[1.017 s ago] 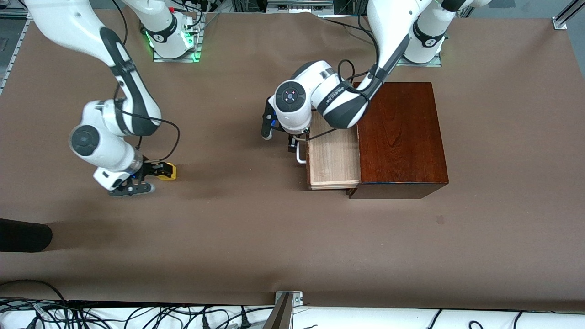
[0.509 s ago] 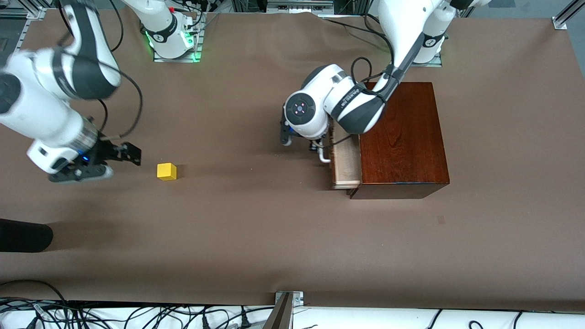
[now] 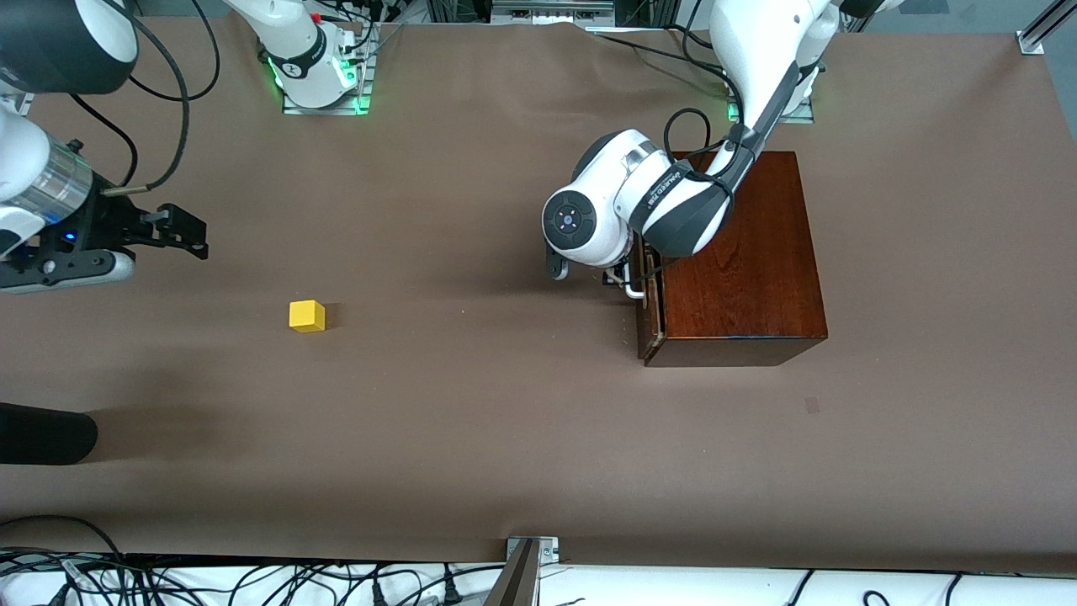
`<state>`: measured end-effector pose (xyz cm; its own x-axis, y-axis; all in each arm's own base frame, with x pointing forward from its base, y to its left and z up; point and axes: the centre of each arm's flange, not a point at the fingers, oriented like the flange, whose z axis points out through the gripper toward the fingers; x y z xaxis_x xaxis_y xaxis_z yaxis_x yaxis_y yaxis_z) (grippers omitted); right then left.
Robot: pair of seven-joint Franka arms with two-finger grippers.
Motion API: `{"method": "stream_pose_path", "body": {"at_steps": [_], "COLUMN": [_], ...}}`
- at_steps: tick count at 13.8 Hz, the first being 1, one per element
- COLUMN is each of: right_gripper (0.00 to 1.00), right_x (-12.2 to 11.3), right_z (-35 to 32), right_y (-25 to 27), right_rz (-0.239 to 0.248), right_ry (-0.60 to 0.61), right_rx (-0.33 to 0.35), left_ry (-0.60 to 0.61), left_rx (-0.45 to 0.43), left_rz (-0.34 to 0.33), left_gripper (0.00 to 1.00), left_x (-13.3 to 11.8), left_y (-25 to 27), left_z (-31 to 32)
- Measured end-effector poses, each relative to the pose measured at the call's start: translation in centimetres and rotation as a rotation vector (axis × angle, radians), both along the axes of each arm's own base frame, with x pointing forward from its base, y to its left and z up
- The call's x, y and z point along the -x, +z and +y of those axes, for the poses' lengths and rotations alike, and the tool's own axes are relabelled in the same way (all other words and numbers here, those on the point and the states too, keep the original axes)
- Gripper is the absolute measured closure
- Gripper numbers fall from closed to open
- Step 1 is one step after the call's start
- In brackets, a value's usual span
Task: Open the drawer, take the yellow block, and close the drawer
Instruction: 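Push the drawer fully shut with the left gripper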
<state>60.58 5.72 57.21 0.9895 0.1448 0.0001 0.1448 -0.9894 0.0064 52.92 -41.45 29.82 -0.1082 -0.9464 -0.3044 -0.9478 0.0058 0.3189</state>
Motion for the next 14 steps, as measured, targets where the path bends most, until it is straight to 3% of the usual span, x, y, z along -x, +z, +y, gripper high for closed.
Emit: {"method": "stream_pose_path", "body": {"at_steps": [8, 10, 14], "right_gripper": [0.0, 0.0, 0.0], "right_x": [-0.1, -0.4, -0.5], "right_z": [0.0, -0.2, 0.1], "right_y": [-0.3, 0.0, 0.1], "right_rz": [0.006, -0.019, -0.026], "right_ry": [0.01, 0.007, 0.012], "right_rx": [0.041, 0.039, 0.038], "left_ry": [0.042, 0.08, 0.179], "left_rx": [-0.024, -0.003, 0.03], "left_rz": [-0.037, -0.098, -0.22], "left_gripper": [0.0, 0.0, 0.0], "left_x": [-0.4, -0.8, -3.2], "left_y": [1.4, 5.2, 16.3], "left_z": [0.8, 1.1, 6.6]}}
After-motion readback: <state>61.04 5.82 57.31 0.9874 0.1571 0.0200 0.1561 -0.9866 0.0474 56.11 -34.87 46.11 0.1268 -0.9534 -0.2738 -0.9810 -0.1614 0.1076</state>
